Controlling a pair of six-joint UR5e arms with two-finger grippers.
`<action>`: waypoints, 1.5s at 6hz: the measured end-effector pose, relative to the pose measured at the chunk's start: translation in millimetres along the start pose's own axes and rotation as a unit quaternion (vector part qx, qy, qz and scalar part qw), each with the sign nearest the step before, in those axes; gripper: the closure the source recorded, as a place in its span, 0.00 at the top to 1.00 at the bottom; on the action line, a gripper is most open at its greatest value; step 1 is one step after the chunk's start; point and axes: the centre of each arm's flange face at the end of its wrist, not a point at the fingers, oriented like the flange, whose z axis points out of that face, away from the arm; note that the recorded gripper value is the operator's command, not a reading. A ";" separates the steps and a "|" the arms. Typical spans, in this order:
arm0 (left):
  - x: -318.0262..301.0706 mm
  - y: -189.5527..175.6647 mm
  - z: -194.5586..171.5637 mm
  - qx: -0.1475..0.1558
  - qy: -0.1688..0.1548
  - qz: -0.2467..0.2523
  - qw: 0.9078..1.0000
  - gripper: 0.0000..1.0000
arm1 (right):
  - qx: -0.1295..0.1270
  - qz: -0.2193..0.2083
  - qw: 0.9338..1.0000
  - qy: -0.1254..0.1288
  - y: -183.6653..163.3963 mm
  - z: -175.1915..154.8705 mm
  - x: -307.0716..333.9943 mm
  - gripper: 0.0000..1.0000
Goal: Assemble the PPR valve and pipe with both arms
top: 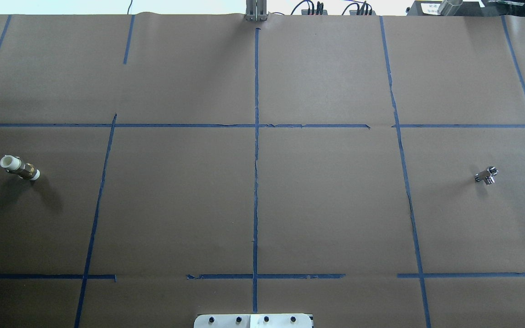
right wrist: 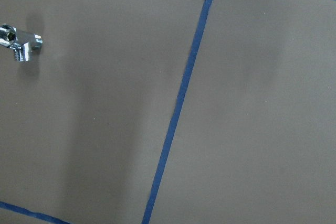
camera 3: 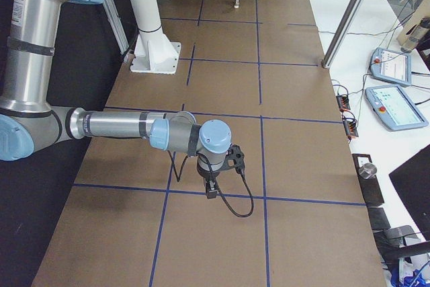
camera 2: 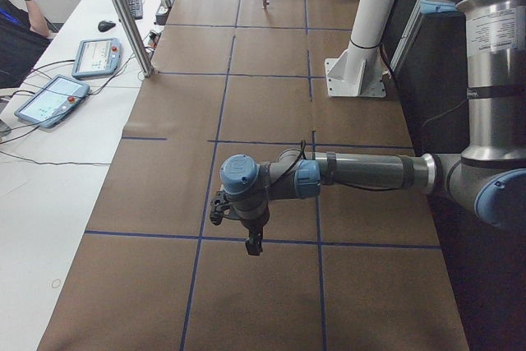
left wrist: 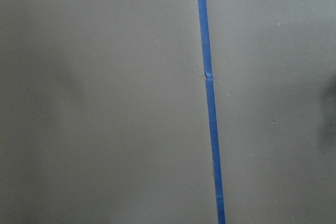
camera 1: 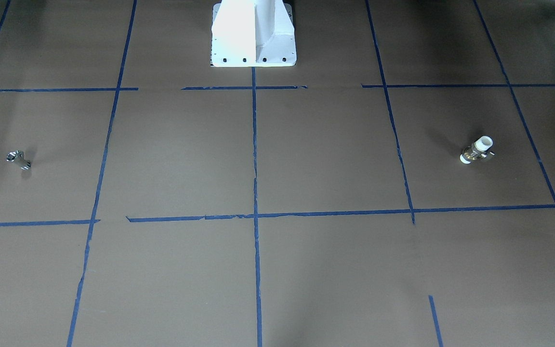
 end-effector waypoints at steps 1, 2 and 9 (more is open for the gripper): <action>0.8 -0.6 -0.7 0.001 -0.001 0.002 1.000 1.00 | 0.000 0.000 1.000 0.000 0.0 0.0 0.0 1.00; 1.6 -1.1 -0.3 0.000 -0.001 0.005 1.000 1.00 | 0.000 0.000 1.000 -0.001 0.0 0.0 -0.1 1.00; 57.7 -81.6 -39.8 0.065 -0.009 0.096 0.993 1.00 | 0.000 0.000 1.000 -0.004 -1.4 0.7 -1.8 1.00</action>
